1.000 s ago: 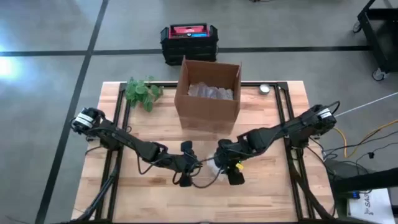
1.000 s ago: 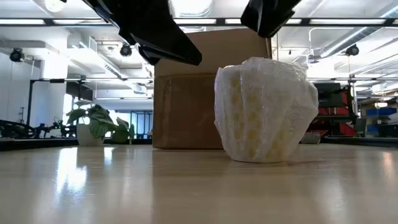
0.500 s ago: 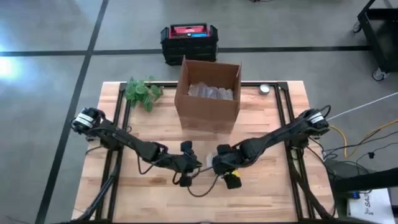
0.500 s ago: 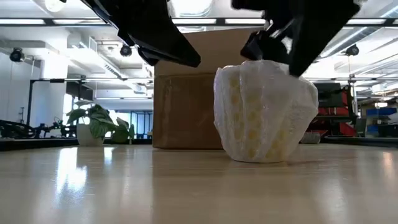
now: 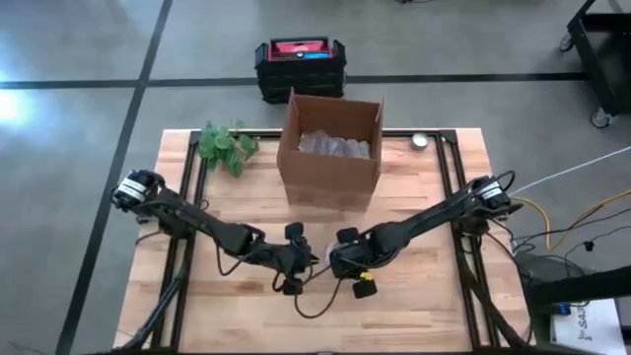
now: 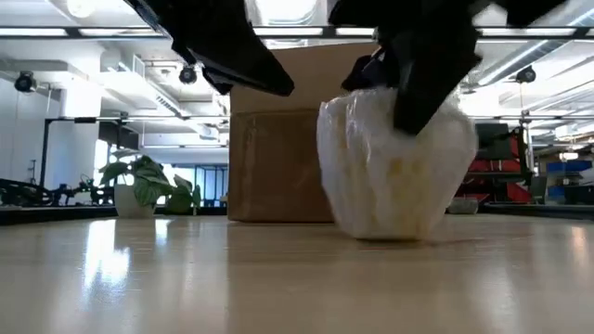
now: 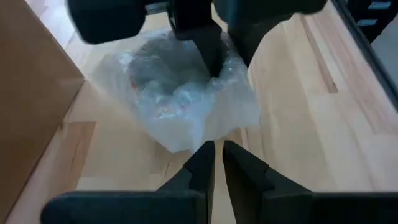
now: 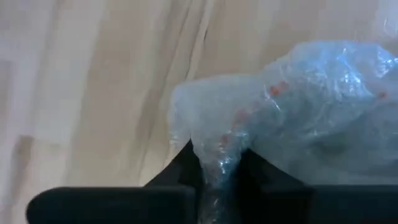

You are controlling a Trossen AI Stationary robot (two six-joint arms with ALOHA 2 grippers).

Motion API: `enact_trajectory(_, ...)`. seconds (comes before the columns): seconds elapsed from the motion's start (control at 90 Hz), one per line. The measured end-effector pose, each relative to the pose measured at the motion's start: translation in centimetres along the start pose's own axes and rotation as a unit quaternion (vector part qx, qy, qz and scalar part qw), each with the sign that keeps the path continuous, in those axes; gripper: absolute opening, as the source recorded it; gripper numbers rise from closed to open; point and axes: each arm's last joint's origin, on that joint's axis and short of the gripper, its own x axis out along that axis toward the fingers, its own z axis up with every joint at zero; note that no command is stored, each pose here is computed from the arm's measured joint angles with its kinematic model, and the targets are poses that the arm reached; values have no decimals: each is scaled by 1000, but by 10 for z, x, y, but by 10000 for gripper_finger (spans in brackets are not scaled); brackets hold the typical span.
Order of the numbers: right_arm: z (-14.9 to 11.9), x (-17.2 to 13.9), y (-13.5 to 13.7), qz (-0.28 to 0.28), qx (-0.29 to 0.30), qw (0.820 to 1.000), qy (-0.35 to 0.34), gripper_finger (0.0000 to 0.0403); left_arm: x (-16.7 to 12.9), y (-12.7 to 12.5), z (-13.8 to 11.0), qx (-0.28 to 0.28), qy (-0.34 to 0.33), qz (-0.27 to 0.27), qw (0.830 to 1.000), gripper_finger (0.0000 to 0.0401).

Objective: Wrap mug
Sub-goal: Put the wrapped yellow cup into the cardboard box

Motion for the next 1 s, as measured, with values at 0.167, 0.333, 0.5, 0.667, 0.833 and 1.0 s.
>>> enact_trajectory(0.167, 14, -70, 4, 5, -25, 995, -97, 23, -32, 4, 12, -5, -12, -7, 1000, 20)
enact_trajectory(0.333, 25, -139, -11, -51, -39, 978, -200, 23, -68, 14, 20, -10, -21, 15, 1000, 20)
enact_trajectory(0.5, 28, -214, -44, -171, -44, 939, -295, 22, -101, 28, 29, -15, -54, 51, 997, 20)
enact_trajectory(0.667, 28, -256, -104, -264, -34, 912, -313, 22, -117, 34, 35, -4, -83, 59, 995, 20)
enact_trajectory(0.833, 17, -267, -189, -255, 80, 913, -308, 22, -114, 34, 34, -2, -79, 61, 995, 20)
enact_trajectory(1.0, -3, -241, -259, -183, 281, 908, -250, 23, -100, 30, 30, 6, -61, 69, 996, 20)
